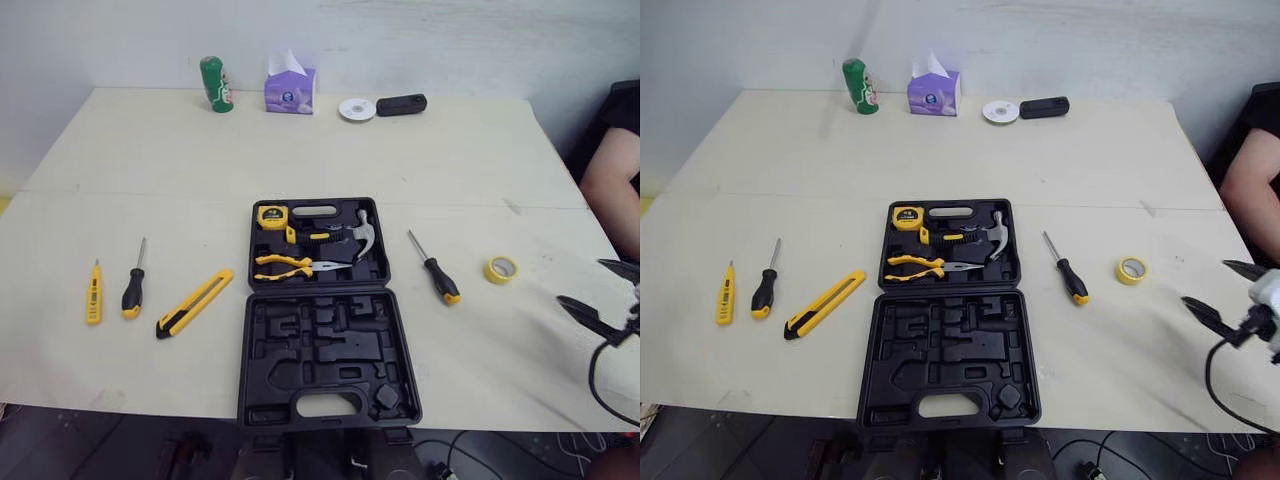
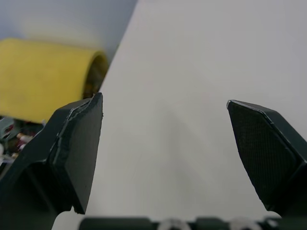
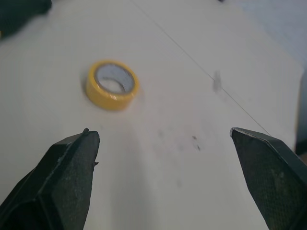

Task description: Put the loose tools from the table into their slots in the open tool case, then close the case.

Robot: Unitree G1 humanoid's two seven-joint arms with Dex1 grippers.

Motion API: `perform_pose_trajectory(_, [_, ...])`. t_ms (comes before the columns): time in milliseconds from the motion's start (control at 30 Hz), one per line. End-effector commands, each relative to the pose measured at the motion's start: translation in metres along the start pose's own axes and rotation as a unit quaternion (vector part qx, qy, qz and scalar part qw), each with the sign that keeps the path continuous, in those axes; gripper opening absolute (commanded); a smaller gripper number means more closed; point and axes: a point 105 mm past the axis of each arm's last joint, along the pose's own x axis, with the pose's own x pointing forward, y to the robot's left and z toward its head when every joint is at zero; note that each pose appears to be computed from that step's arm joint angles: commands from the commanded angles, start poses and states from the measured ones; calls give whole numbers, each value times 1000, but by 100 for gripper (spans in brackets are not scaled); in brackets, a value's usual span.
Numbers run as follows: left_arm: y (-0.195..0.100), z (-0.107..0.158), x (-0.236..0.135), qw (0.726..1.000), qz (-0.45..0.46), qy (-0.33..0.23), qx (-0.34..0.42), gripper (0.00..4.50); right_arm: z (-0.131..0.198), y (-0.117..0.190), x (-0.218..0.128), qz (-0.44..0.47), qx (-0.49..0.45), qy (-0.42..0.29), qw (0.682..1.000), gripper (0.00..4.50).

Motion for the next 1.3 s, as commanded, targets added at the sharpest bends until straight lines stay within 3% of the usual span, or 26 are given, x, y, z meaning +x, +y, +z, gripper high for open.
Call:
perform_pose_trajectory(33, [-19, 21, 12, 999, -47, -8, -15, 438, 30, 7, 20, 26, 11, -59, 998, 450])
perform_pose_trajectory(233, [-62, 42, 20, 994, -108, 14, -16, 438, 81, 27, 60, 88, 30, -172, 981, 450])
perform_pose_trajectory(333, [-82, 41, 16, 991, -115, 63, -4, 438, 121, 45, 80, 128, 30, -246, 960, 450])
perform_pose_trajectory(433, [-100, 46, 11, 989, -122, 83, -30, 438, 140, 58, 89, 161, 25, -282, 945, 450])
perform_pose_trajectory(667, [-147, 43, -5, 977, -138, 146, -73, 438, 157, 95, 97, 262, 10, -306, 915, 450])
perform_pose_trajectory(767, [-160, 43, -9, 979, -137, 143, -39, 438, 170, 104, 98, 276, 31, -323, 905, 450])
perform_pose_trajectory(900, [-190, 33, -3, 973, -156, 159, -60, 438, 185, 131, 90, 330, 22, -344, 879, 450])
perform_pose_trajectory(1300, [-208, 14, 27, 974, -121, 179, -66, 438, 191, 146, 85, 331, 4, -337, 881, 450])
